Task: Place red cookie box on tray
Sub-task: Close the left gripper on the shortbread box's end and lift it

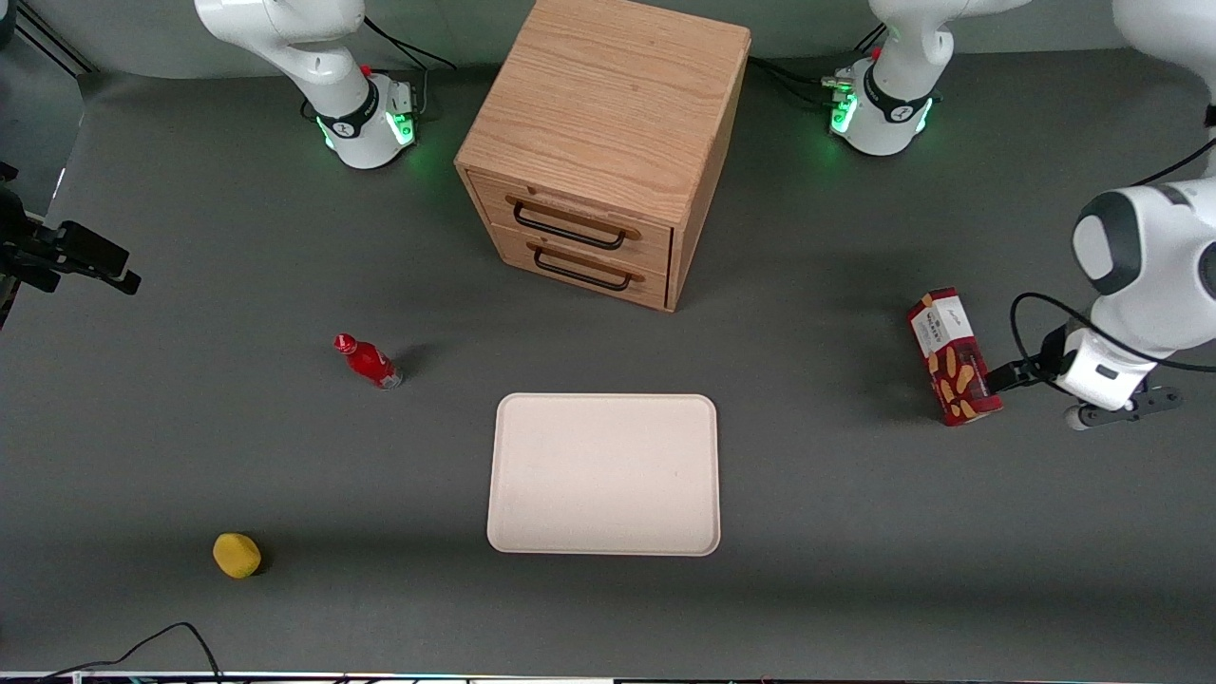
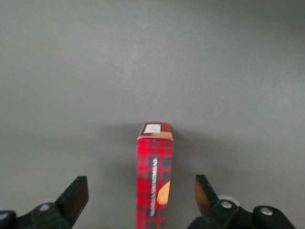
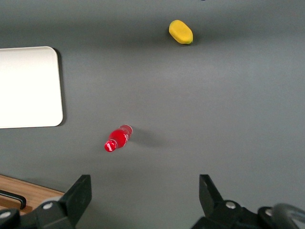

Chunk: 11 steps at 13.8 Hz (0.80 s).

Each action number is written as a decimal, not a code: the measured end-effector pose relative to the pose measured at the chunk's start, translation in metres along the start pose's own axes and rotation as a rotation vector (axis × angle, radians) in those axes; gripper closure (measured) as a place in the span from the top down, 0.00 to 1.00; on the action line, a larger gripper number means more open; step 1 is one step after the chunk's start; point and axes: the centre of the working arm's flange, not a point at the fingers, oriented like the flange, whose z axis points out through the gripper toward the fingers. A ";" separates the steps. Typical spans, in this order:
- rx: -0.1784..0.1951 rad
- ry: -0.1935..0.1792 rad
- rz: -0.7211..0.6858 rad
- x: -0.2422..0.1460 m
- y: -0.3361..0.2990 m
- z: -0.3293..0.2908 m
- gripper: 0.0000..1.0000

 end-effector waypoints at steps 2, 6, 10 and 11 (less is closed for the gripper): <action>-0.008 0.003 -0.010 -0.006 -0.001 0.023 1.00; -0.020 0.044 -0.023 -0.026 -0.004 0.051 1.00; -0.020 0.053 -0.025 -0.042 -0.007 0.069 0.99; -0.020 0.052 -0.026 -0.042 -0.007 0.069 0.98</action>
